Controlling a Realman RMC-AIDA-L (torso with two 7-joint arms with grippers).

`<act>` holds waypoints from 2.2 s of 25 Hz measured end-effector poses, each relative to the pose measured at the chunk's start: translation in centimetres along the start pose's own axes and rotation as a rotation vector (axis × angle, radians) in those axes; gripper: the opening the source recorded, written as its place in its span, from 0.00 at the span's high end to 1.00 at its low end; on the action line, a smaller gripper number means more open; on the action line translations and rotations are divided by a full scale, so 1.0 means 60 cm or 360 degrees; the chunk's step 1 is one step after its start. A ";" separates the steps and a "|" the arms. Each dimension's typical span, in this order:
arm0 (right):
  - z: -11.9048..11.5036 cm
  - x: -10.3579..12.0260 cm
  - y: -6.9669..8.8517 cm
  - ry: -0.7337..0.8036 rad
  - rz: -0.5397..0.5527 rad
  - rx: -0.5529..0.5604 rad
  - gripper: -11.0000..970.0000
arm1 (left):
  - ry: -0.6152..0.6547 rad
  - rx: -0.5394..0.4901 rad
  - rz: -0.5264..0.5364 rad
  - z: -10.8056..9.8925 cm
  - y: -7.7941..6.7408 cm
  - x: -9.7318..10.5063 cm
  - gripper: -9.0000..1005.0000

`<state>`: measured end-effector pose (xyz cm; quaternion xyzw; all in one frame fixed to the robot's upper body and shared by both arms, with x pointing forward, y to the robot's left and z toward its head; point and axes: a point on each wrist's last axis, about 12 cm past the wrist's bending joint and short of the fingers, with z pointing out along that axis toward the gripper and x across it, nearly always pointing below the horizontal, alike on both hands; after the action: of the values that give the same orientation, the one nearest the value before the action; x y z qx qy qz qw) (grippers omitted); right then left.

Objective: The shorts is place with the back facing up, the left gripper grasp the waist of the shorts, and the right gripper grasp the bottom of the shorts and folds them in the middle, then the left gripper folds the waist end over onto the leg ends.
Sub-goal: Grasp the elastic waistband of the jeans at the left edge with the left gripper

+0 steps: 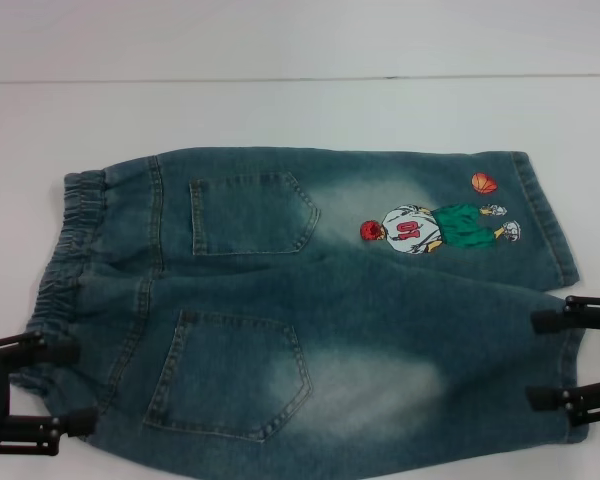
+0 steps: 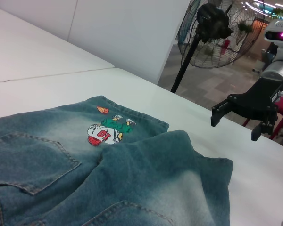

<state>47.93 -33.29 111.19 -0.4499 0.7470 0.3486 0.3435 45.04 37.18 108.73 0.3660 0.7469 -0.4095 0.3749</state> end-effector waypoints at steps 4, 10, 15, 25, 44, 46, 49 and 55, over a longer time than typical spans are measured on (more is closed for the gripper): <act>0.000 -0.001 0.000 -0.0005 -0.0002 -0.0001 0.02 | 0.0005 -0.0011 -0.0002 0.000 0.002 0.000 0.08; 0.000 -0.001 -0.001 -0.0004 -0.0023 0.0003 0.02 | 0.0017 -0.0035 -0.0030 0.001 0.007 -0.002 0.09; -0.001 -0.001 -0.001 -0.0009 -0.0025 0.0009 0.02 | 0.0089 -0.0150 -0.0100 -0.008 0.020 -0.008 0.09; -0.007 0.000 -0.002 -0.0015 -0.0022 0.0042 0.02 | 0.0505 -0.0535 -0.0316 -0.021 0.043 -0.036 0.11; -0.006 0.001 -0.004 -0.0015 -0.0020 0.0044 0.02 | 0.0703 -0.0686 -0.0361 0.002 0.067 -0.044 0.15; -0.006 0.001 -0.005 -0.0014 -0.0020 0.0052 0.02 | 0.0707 -0.0681 -0.0363 0.002 0.067 -0.043 0.15; -0.006 0.001 -0.006 -0.0010 -0.0021 0.0064 0.02 | 0.0707 -0.0674 -0.0366 0.004 0.066 -0.042 0.15; -0.005 0.000 -0.007 -0.0008 -0.0024 0.0066 0.02 | 0.0711 -0.0639 -0.0368 0.012 0.067 -0.043 0.18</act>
<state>48.27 -33.69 111.26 -0.4475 0.7498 0.3316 0.3571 49.81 37.49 109.30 0.2782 0.9133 -0.2032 0.2174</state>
